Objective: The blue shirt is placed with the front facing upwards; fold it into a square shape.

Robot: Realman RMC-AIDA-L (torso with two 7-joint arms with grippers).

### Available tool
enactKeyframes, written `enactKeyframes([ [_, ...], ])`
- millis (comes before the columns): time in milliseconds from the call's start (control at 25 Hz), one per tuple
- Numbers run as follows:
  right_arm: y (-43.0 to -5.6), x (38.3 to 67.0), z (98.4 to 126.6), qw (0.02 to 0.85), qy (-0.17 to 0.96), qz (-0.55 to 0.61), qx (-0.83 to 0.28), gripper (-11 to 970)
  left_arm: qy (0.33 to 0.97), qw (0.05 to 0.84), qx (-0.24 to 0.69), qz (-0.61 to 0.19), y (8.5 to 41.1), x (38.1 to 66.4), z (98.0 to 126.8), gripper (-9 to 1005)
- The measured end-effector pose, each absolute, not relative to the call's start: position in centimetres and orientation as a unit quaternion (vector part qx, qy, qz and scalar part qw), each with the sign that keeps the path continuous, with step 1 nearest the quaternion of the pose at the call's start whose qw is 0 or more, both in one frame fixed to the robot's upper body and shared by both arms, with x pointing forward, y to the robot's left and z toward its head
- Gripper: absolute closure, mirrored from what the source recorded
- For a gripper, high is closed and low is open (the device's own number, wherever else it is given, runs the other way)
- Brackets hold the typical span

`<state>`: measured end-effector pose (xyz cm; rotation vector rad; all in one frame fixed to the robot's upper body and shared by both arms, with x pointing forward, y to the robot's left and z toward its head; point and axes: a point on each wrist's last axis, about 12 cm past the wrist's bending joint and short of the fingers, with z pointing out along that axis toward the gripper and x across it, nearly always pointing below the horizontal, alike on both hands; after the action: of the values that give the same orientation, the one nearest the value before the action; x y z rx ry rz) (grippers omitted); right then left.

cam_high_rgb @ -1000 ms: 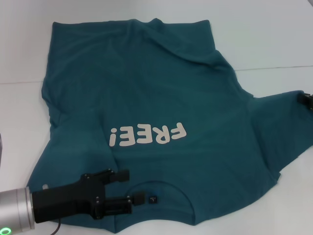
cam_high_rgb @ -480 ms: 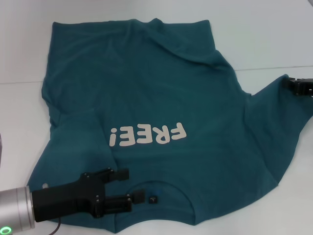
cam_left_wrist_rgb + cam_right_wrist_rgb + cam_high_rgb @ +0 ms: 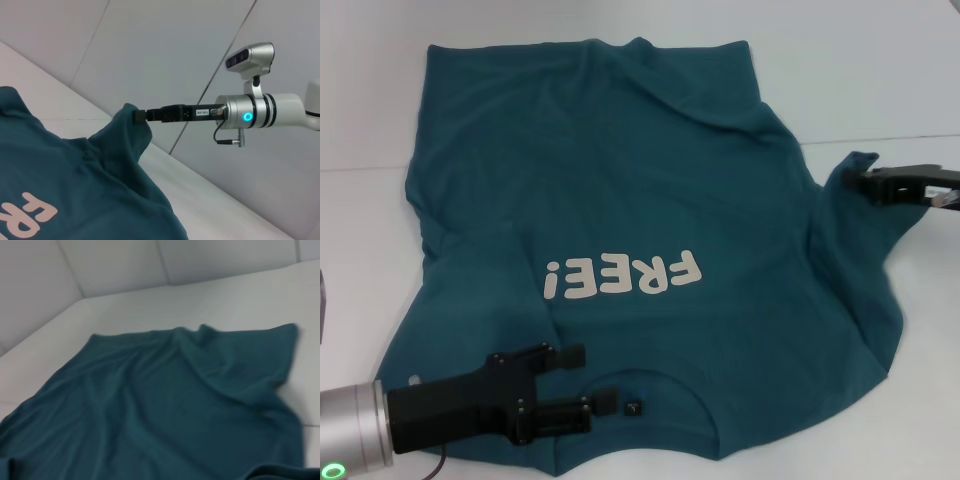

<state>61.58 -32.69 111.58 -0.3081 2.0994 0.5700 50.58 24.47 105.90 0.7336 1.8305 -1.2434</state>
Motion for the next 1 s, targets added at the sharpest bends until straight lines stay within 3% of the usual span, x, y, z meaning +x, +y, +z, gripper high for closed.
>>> enactKeyframes([
  [560,-26.5,63.0,111.2,0.424,0.848,0.240,-0.211,778,0.726,0.396,0.287,-0.483,24.5,50.8,105.9,77],
  [800,-26.0,63.2,111.2,0.424,0.847,0.232,-0.221,764,0.727,0.397,0.285,-0.482,24.6,50.8,105.8,77],
  [920,-27.1,63.0,111.1,0.433,0.850,0.226,-0.198,524,0.727,0.396,0.285,-0.482,24.6,50.8,105.8,77],
  [1000,-28.1,62.7,110.7,0.437,0.854,0.219,-0.178,487,0.728,0.396,0.285,-0.482,24.5,50.8,105.8,77],
])
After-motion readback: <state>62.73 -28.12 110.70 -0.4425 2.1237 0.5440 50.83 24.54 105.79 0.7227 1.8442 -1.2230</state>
